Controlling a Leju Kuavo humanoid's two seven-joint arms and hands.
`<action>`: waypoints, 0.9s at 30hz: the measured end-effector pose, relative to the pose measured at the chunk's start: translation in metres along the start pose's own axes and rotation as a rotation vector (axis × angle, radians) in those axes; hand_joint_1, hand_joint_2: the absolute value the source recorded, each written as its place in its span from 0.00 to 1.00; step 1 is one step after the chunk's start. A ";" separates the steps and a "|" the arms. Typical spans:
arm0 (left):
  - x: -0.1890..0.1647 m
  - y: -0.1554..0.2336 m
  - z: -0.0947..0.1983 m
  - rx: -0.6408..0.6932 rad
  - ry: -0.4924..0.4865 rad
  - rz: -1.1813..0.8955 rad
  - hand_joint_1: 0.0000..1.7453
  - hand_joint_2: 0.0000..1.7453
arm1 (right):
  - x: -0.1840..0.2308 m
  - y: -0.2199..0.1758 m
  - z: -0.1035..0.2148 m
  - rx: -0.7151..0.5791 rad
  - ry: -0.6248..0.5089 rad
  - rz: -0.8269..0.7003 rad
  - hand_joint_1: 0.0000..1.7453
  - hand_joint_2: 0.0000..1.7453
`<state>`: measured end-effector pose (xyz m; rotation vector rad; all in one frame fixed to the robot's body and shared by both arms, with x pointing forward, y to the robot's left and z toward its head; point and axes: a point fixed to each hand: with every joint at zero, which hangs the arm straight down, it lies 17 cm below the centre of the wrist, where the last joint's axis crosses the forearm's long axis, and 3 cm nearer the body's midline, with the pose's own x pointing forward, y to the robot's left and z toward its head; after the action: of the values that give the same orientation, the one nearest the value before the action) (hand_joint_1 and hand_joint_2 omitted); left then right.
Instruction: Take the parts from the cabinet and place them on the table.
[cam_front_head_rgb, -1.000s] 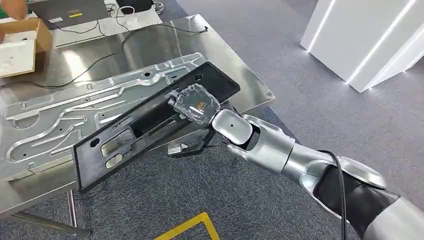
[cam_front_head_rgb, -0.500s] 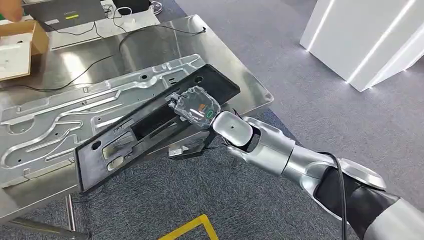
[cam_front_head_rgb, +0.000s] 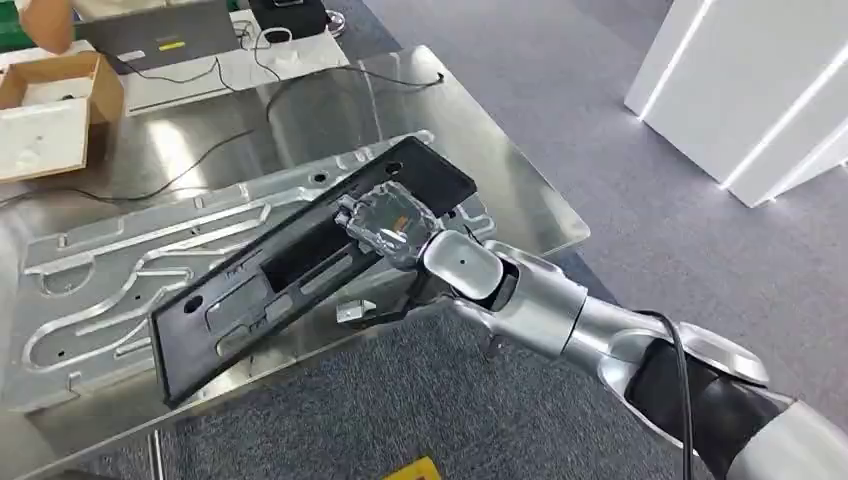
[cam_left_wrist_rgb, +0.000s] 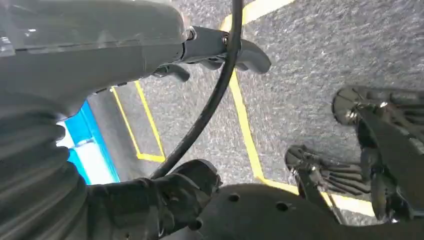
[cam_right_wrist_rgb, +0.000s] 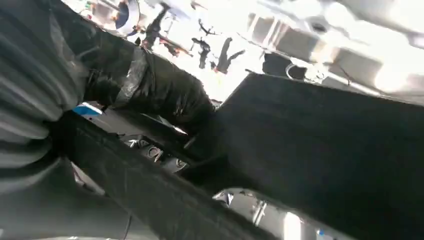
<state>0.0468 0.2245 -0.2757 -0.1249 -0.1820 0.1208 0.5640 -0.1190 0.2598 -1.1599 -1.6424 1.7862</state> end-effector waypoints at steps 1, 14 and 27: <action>0.001 0.001 0.000 0.003 -0.002 0.001 0.00 1.00 | -0.001 -0.002 0.000 -0.003 0.002 0.000 1.00 1.00; 0.000 -0.004 0.000 -0.003 -0.002 0.005 0.00 1.00 | -0.001 0.014 0.006 0.022 0.008 -0.013 1.00 1.00; 0.004 -0.001 0.000 0.004 -0.018 0.026 0.00 1.00 | 0.001 0.013 0.005 0.021 0.004 -0.015 1.00 1.00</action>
<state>0.0513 0.2244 -0.2751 -0.1224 -0.1982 0.1483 0.5620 -0.1234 0.2465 -1.1385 -1.6224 1.7856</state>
